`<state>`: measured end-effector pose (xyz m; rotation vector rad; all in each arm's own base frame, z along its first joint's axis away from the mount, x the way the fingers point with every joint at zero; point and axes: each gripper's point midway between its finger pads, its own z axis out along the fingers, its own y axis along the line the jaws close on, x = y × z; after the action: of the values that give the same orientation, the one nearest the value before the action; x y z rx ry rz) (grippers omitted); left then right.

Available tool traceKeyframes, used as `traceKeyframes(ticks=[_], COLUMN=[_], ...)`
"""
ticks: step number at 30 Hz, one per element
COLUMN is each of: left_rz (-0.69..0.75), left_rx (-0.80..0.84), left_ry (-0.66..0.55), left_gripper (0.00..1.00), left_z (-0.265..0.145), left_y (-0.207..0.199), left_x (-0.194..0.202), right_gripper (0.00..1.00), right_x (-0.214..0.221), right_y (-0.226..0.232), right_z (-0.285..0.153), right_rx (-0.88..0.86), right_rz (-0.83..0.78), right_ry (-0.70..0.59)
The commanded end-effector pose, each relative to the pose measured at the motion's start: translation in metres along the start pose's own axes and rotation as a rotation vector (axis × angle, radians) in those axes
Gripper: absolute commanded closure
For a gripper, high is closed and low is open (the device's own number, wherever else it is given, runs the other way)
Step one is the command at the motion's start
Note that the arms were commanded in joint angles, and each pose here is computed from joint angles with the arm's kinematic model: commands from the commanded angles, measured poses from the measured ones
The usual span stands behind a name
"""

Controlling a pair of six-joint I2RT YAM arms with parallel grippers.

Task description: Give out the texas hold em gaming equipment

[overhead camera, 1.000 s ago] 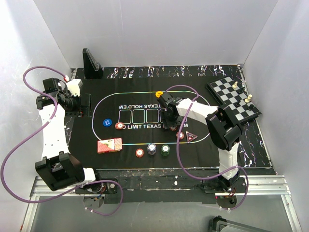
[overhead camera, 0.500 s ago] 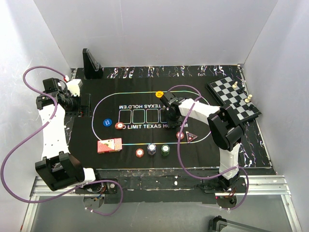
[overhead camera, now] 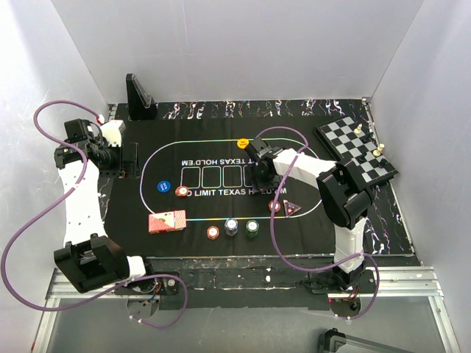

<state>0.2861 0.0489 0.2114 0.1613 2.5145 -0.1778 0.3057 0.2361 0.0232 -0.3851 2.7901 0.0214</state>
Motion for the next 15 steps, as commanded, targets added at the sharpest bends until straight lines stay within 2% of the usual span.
traceKeyframes(ticks=[1,5,11,15], left_rz=[0.023,0.024,0.022,0.016], left_rx=[-0.02,-0.012,-0.015,-0.012], left_ry=[-0.03,-0.028,-0.03,-0.022], left_gripper=[0.0,0.0,0.0,0.0], left_z=[-0.01,-0.008,-0.008,-0.006], left_y=[0.0,0.0,0.002,0.002], left_x=[-0.001,-0.004,-0.007,-0.004], right_gripper=[0.31,0.3,0.31,0.35], right_x=[-0.024,-0.037,-0.035,-0.032], right_y=[-0.003,0.003,0.006,0.004], right_z=[0.007,0.017,0.026,0.028], right_rx=[0.045,0.038,0.036,0.038], right_rz=[-0.003,-0.003,-0.008,0.0], right_ry=[-0.05,-0.064,-0.036,-0.024])
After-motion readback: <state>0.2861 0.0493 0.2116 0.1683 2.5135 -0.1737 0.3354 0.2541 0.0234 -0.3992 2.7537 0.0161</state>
